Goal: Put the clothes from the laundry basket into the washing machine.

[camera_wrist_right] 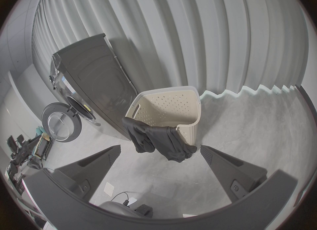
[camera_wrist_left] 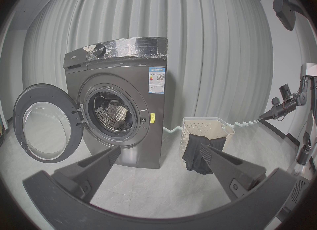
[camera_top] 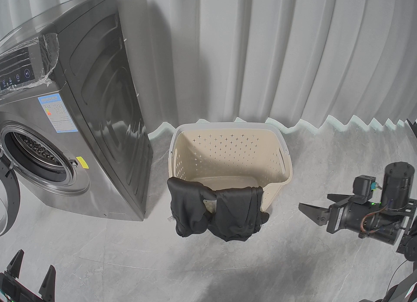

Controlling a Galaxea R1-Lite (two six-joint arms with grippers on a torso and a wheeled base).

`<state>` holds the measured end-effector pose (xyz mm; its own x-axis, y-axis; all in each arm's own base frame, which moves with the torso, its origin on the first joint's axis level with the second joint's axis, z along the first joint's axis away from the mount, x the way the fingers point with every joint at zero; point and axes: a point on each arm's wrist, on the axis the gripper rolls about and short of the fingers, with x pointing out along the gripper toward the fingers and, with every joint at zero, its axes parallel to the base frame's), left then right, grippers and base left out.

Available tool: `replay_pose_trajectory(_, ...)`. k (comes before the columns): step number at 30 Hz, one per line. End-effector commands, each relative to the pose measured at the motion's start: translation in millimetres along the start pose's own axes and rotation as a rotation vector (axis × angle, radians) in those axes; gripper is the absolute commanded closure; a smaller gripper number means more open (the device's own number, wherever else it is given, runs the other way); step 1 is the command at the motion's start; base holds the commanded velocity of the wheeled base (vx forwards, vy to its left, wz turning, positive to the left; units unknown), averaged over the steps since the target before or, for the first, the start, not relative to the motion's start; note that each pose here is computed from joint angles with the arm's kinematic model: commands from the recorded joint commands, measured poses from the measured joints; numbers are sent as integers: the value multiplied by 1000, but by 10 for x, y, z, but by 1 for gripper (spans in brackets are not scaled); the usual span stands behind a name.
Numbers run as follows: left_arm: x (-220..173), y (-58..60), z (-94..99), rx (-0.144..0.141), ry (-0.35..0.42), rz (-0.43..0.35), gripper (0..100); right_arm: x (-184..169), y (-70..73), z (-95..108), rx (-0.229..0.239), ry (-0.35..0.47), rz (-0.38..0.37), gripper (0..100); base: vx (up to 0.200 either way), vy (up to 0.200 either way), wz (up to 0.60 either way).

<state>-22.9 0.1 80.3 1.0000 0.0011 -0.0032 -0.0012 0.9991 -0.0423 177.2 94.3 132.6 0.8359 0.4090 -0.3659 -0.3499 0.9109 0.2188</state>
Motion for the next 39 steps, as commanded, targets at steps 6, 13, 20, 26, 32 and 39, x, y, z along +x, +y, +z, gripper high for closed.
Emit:
replay_pose_trajectory(6,0,2,-48,-1,0,0,0,856,72,-412,9,141,-44,0,0,0,0)
replay_pose_trajectory(13,0,2,-48,-1,0,0,0,1164,42,-517,7,141,-73,0,0,0,0)
replay_pose_trajectory(20,0,2,-48,-1,0,0,0,1512,83,-533,21,120,-87,0,0,0,0)
replay_pose_trajectory(26,0,2,-48,-1,0,0,0,1790,86,-603,37,119,-127,0,0,0,0)
replay_pose_trajectory(32,0,2,-48,-1,0,0,0,1972,111,-775,25,154,-126,0,0,0,0)
replay_pose_trajectory(39,0,2,-48,-1,0,0,0,2189,136,-814,27,139,-117,0,0,0,0)
